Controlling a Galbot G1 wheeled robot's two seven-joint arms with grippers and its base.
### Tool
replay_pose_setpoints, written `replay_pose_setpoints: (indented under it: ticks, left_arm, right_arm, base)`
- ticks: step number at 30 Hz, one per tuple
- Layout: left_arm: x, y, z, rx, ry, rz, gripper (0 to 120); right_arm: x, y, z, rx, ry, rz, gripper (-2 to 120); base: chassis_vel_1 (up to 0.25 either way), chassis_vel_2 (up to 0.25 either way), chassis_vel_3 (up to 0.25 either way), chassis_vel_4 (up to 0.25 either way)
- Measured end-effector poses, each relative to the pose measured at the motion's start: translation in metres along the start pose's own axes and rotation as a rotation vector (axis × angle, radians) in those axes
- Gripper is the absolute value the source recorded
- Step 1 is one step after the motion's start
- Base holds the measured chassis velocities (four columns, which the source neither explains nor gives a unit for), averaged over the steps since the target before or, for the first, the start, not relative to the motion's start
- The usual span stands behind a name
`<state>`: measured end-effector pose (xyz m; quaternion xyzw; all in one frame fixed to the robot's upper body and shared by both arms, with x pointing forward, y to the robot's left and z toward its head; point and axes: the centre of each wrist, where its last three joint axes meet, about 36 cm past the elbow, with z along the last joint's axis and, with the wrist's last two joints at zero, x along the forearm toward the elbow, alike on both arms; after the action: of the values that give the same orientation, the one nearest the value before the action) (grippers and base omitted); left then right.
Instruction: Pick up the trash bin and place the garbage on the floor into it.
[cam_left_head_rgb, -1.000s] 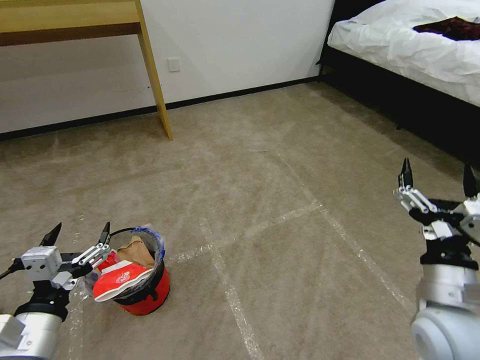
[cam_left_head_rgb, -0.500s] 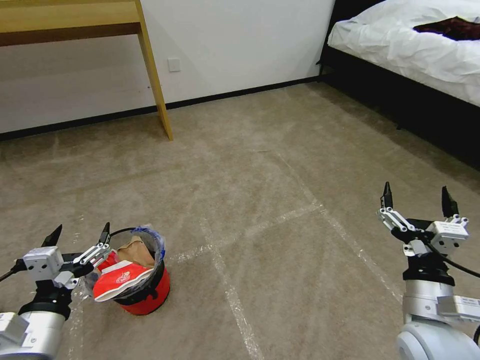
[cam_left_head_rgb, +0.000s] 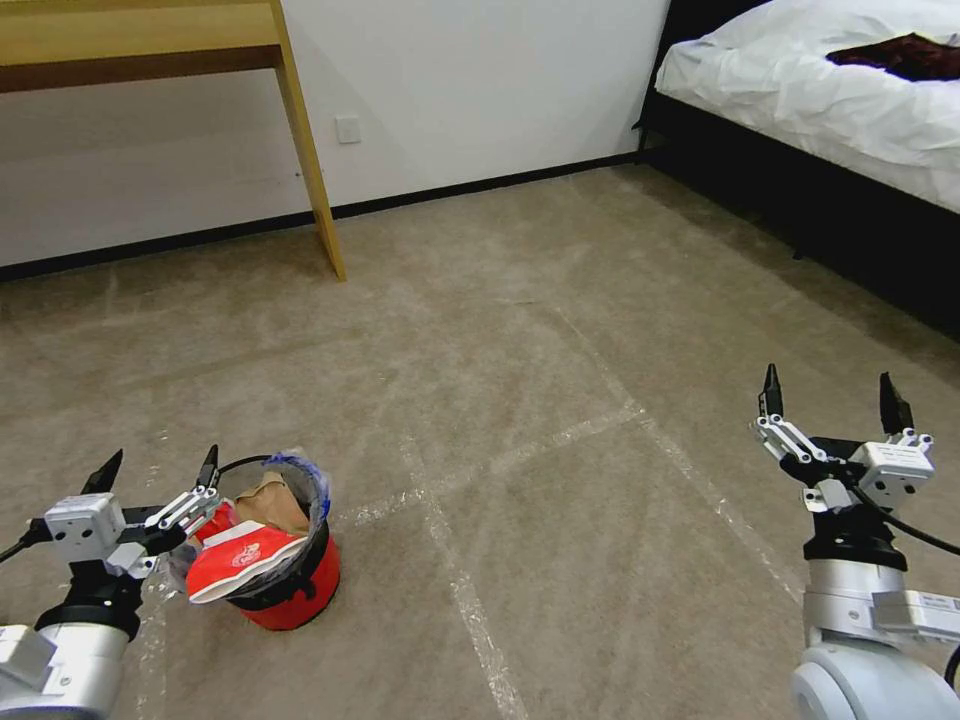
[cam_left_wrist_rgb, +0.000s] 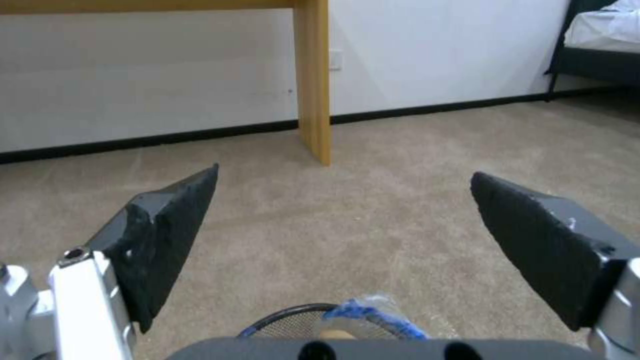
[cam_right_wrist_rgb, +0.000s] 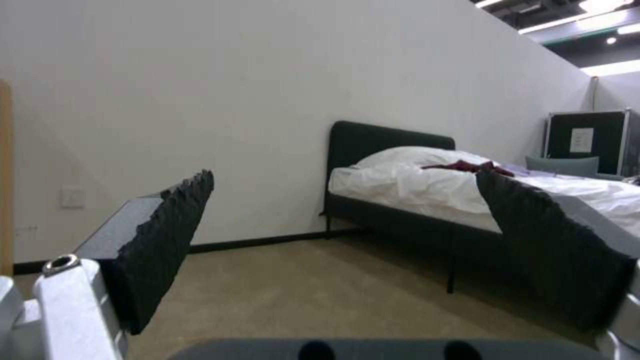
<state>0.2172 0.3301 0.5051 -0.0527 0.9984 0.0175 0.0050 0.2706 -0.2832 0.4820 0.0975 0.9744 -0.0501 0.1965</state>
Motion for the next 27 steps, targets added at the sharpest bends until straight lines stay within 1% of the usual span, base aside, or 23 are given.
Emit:
replay_pose_setpoints:
  ticks: [27]
  left_arm:
    - [0.0000, 0.0000, -0.0001, 0.000, 0.000, 0.000, 100]
  right_arm:
    - [-0.0004, 0.0000, -0.0002, -0.001, 0.000, 0.000, 100]
  base:
    - [0.000, 0.000, 0.000, 0.000]
